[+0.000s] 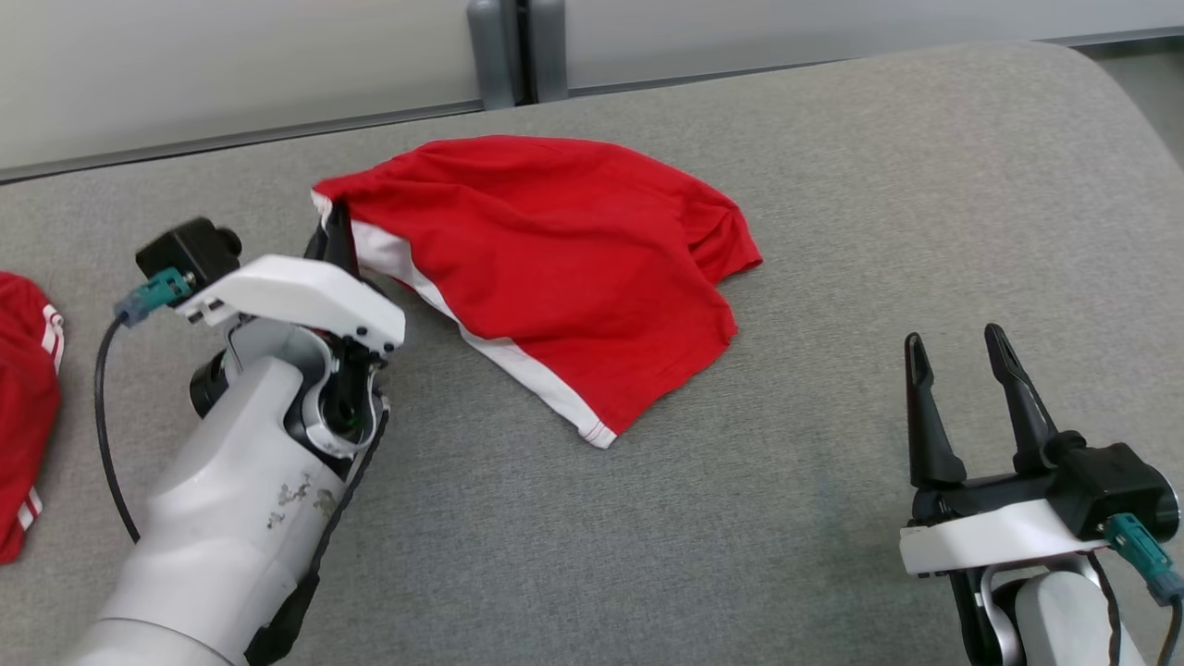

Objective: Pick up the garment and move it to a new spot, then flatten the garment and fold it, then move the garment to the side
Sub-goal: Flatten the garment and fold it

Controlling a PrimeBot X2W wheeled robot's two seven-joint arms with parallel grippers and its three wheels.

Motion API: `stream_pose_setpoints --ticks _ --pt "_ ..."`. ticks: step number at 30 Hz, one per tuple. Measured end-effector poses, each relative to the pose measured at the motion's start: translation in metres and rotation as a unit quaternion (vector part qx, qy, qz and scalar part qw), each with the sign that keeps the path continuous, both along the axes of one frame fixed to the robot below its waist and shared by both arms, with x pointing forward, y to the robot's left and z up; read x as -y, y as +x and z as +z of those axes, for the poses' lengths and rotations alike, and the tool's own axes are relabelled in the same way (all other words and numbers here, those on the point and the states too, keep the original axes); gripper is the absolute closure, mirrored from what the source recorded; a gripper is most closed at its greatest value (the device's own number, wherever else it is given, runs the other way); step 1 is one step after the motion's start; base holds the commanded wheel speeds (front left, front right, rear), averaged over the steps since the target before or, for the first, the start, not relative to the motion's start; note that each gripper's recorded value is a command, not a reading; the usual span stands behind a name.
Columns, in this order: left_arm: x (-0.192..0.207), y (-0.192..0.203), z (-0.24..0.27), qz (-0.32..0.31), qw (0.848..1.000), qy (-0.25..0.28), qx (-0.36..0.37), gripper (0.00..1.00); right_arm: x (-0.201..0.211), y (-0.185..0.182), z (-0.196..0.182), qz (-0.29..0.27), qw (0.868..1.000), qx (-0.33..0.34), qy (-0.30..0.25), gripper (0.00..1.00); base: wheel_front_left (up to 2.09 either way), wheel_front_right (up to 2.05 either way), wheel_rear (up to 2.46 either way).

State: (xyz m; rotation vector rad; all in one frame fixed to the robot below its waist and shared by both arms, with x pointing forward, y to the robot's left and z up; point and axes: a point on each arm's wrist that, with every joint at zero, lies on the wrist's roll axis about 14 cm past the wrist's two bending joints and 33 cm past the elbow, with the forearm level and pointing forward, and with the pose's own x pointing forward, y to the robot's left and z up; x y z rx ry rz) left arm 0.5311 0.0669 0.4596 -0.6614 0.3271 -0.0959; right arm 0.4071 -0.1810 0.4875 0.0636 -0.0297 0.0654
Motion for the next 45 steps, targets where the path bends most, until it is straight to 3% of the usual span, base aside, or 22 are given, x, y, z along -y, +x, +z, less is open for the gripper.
stream_pose_setpoints --ticks 9,10,11,12,21,26,28,33,40,45 --pt "-0.032 -0.014 -0.041 -0.002 0.998 0.063 -0.027 1.0 -0.035 0.019 -0.009 0.054 0.998 -0.007 -0.015 0.0 0.0 0.0 0.0" --pt "-0.033 -0.014 -0.043 -0.004 0.997 0.067 -0.027 0.07 -0.039 0.02 -0.01 0.06 0.998 -0.007 -0.016 0.0 0.0 0.0 0.0" --pt "-0.034 -0.015 -0.043 -0.005 0.997 0.071 -0.026 0.07 -0.042 0.021 -0.01 0.064 0.998 -0.008 -0.017 0.0 0.0 0.0 0.0" --pt "-0.036 -0.016 -0.043 -0.006 0.997 0.075 -0.024 0.0 -0.044 0.021 -0.011 0.067 0.998 -0.009 -0.018 0.0 0.0 0.0 0.0" --pt "-0.061 -0.01 -0.012 0.017 0.996 0.086 0.024 0.0 -0.047 0.024 0.003 0.07 0.997 0.011 -0.016 0.0 0.0 0.0 0.0" --pt "-0.08 -0.016 0.028 0.037 0.993 0.065 0.097 0.0 -0.063 0.02 0.018 0.09 0.995 0.031 -0.005 0.0 0.0 0.0 0.0" --pt "-0.089 -0.028 0.036 0.039 0.989 0.081 0.118 0.0 -0.068 0.017 0.021 0.098 0.995 0.035 -0.005 0.0 0.0 0.0 0.0" --pt "-0.116 -0.075 0.024 0.036 0.971 0.197 0.13 0.0 -0.083 0.006 0.017 0.122 0.992 0.029 -0.011 0.0 0.0 0.0 0.0" --pt "-0.129 -0.125 0.011 0.087 0.974 0.17 0.118 0.0 -0.105 -0.002 0.012 0.161 0.987 0.022 -0.019 0.0 0.0 0.0 0.0" --pt "-0.135 -0.136 0.008 0.103 0.974 0.165 0.114 0.0 -0.135 -0.01 -0.013 0.224 0.974 -0.01 -0.043 0.0 0.0 0.0 0.0"
